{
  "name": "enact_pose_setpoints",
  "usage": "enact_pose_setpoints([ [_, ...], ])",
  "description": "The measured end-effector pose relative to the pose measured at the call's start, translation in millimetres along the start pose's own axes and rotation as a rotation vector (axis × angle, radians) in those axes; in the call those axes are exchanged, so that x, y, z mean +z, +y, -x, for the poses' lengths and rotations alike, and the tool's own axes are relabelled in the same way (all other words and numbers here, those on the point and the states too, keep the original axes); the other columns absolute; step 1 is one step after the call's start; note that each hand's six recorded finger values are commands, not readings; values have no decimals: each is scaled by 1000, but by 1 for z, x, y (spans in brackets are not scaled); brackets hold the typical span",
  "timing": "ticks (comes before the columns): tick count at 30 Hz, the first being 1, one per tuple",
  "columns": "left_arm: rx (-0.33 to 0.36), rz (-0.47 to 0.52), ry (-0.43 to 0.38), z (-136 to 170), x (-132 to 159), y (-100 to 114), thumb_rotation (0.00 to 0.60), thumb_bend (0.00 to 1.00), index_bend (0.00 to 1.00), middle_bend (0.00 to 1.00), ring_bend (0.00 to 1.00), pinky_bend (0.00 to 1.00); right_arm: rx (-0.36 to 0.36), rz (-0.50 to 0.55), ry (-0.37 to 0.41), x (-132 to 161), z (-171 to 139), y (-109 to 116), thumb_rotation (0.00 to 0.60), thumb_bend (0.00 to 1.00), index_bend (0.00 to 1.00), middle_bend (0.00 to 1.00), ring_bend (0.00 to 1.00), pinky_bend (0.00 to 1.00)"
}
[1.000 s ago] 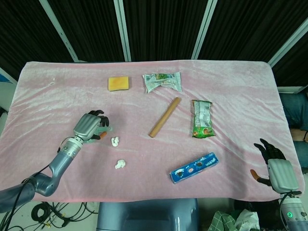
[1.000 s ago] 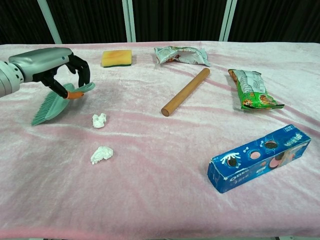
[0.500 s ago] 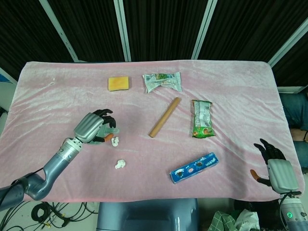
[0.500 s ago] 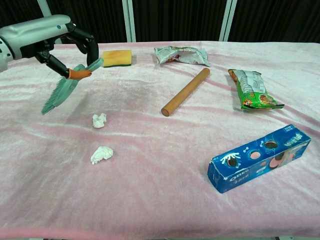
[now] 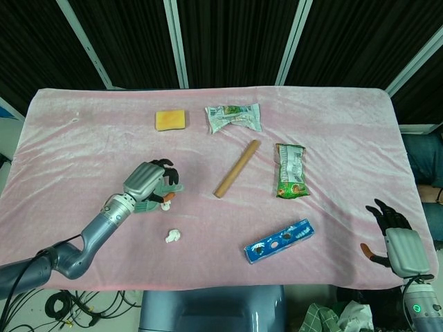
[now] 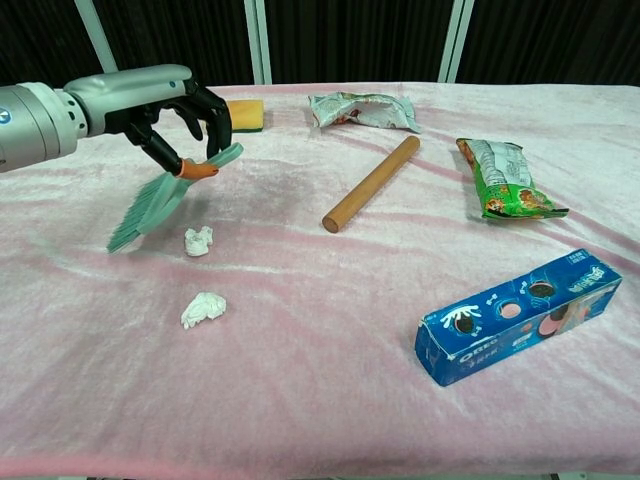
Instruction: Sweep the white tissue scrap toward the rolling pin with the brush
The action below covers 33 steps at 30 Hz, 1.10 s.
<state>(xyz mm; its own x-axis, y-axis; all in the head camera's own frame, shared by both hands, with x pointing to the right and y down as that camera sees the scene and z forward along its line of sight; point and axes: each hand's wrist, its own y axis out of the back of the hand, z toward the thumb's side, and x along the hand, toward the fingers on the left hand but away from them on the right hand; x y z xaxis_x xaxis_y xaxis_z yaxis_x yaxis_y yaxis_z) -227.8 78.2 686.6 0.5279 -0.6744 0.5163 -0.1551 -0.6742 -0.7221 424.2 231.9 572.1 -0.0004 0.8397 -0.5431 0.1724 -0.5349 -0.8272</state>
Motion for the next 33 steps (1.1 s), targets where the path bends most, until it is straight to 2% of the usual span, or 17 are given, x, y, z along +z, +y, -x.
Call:
enact_pose_setpoints([
  [6,31,19,14,-4,12,-6,600,383,588,609,232,293,-1,1,-1,0,-1,0,600,201,174,47,100,149],
  [10,86,68,-3,-6,19,-9,600,382,593,617,234,293,0,2,-1,0,-1,1,600,201,175,47,100,149],
  [17,142,165,-26,-7,19,-17,600,383,597,626,234,294,2,6,-1,0,-1,0,600,201,175,47,100,149],
  [26,81,159,-35,-17,19,-32,600,383,606,631,243,293,5,7,-3,0,0,0,600,201,174,47,100,149],
  [33,98,142,-61,-27,31,-30,600,383,607,634,243,293,4,8,-1,0,0,0,600,201,175,47,100,149],
])
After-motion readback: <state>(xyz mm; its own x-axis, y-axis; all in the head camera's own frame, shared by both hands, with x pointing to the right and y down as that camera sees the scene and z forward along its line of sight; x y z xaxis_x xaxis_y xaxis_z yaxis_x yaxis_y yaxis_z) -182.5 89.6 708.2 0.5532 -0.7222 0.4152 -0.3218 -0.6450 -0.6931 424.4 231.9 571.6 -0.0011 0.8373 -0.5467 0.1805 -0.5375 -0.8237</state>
